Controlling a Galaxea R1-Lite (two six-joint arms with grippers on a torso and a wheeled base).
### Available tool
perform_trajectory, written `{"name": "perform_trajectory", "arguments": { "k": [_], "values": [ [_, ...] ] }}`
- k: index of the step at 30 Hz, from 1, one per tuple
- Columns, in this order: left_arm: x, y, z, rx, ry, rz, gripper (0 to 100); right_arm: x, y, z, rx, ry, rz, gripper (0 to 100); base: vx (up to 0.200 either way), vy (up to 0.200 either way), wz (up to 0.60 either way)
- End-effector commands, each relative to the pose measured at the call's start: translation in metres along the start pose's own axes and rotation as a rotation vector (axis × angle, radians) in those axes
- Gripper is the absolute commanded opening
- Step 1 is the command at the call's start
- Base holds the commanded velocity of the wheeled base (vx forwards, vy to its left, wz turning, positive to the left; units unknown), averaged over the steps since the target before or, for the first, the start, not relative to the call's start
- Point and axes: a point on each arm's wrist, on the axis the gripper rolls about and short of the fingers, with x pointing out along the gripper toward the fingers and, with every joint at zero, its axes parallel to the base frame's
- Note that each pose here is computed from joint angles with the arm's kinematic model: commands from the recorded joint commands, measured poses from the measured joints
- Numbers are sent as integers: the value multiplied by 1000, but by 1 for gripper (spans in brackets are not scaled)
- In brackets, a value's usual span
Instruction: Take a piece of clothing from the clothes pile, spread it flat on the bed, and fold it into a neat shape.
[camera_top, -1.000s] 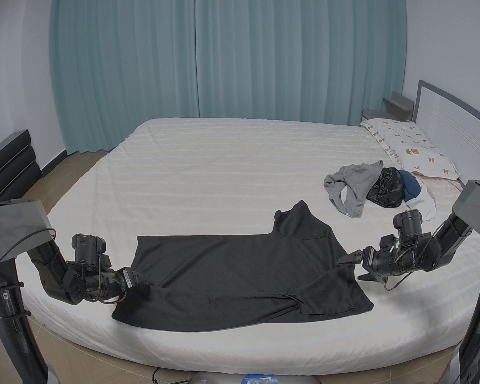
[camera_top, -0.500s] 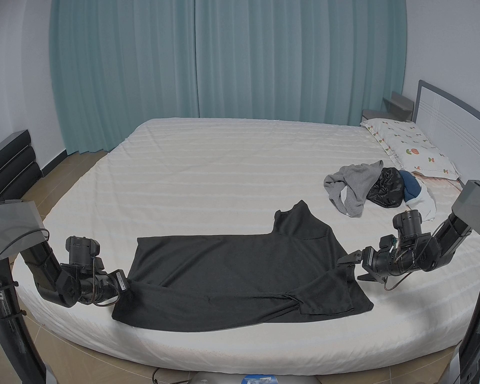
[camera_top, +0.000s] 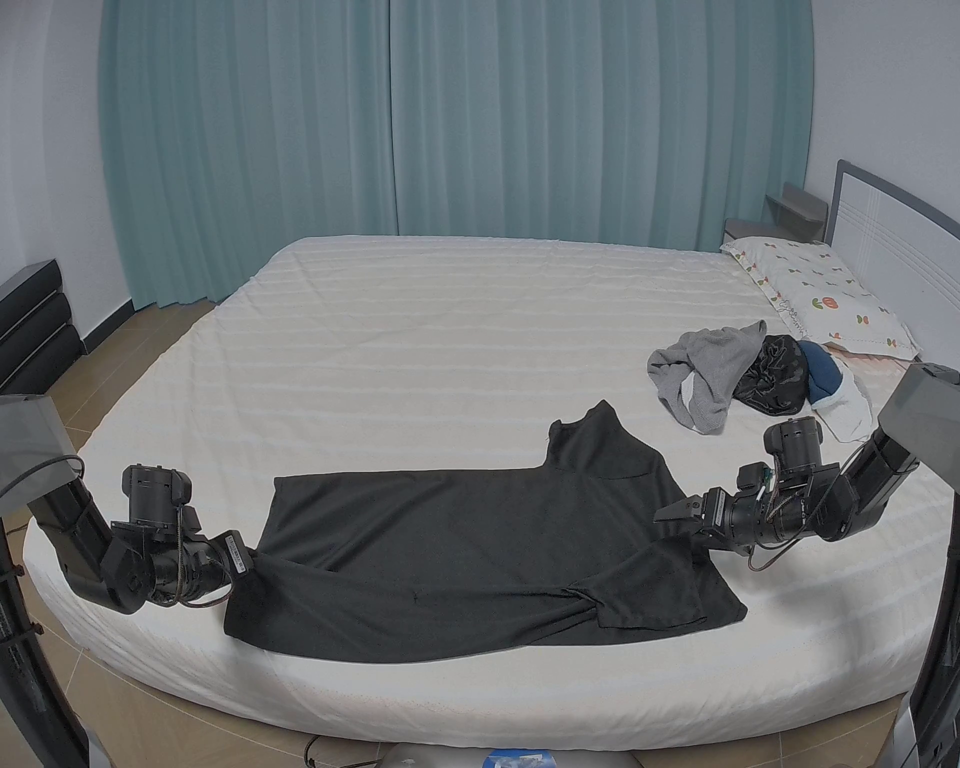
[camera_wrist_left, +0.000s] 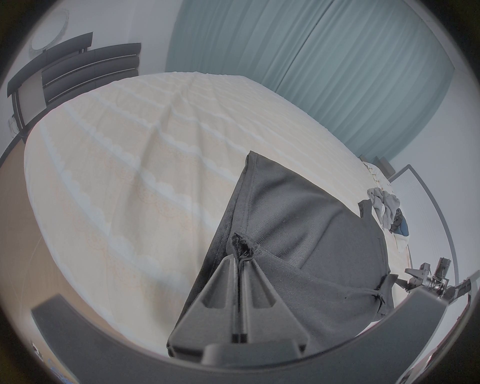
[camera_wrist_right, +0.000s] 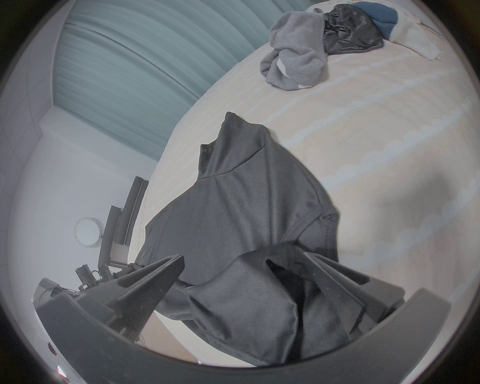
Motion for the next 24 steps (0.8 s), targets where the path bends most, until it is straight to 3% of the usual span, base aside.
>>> {"name": "perform_trajectory", "arguments": {
  "k": [1,17,18,24],
  "values": [
    [3,1,-1,-2,7,4,0,10,-3,2,-20,7,0,100,0,0,0],
    [11,6,-2,-14,21,19,0,27,-16,-5,-204,41,-4,100,0,0,0],
    [12,7,-2,-15,23,21,0,27,-17,-5,-212,42,-6,0,0,0,0],
    [17,10,0,-32,23,29,0,24,-19,-4,-214,36,-14,0,0,0,0]
  ]
}}
